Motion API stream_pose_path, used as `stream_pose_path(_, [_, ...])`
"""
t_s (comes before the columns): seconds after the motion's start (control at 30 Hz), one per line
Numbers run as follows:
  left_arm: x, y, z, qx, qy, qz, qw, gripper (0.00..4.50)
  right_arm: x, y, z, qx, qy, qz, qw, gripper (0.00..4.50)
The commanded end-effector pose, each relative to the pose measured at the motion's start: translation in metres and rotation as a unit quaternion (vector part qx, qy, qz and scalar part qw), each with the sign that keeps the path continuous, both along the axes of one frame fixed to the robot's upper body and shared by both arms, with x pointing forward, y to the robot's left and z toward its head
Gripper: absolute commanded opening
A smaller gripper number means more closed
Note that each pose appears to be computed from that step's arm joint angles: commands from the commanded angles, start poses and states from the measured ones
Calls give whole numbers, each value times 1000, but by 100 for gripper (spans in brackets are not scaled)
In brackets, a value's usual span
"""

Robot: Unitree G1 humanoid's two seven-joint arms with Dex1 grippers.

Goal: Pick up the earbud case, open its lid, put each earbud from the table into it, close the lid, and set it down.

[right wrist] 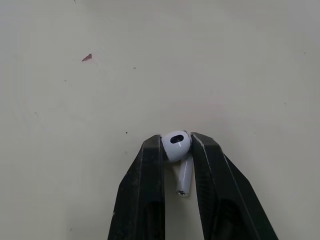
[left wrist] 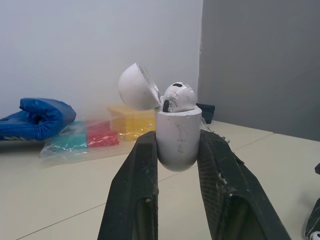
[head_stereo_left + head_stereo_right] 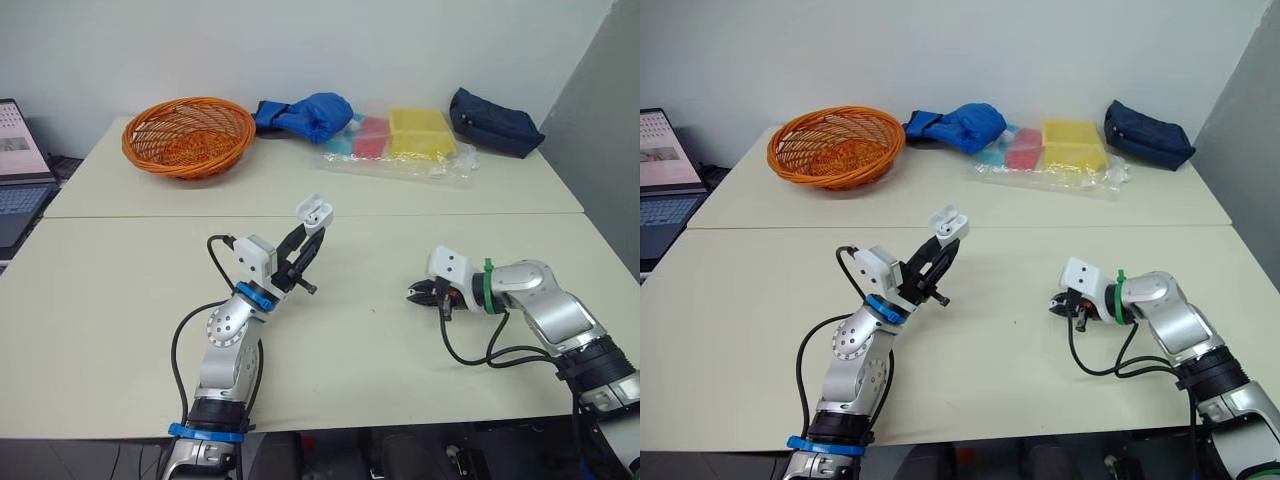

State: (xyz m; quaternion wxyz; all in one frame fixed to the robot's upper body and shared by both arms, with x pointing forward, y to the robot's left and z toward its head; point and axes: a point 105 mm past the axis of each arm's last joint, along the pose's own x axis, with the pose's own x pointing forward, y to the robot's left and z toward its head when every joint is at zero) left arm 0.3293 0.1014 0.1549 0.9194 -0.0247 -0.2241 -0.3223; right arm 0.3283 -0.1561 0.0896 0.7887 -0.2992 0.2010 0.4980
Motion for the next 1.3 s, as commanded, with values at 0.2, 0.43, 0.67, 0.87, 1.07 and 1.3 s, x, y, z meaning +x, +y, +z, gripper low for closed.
stream_pose_path(0.2, [-4,2,10,-7,-23,5,1000,73,-34,-81,18,-65,36,-49,996,42])
stream_pose_path(0.43, [-8,2,8,-9,-21,9,1000,73,-71,-156,7,-186,93,-65,976,42])
stream_pose_path(0.67, [-14,4,4,-10,-14,17,1000,73,-85,-179,4,-251,145,-67,955,42])
stream_pose_path(0.87, [-16,3,3,-13,-11,19,1000,73,-79,-177,1,-257,140,-66,954,42])
stream_pose_path(1.07, [-15,3,3,-13,-9,20,1000,73,-84,-190,1,-292,155,-74,941,42])
stream_pose_path(1.3, [-14,2,7,-12,-12,19,1000,73,-93,-203,1,-323,178,-61,928,42])
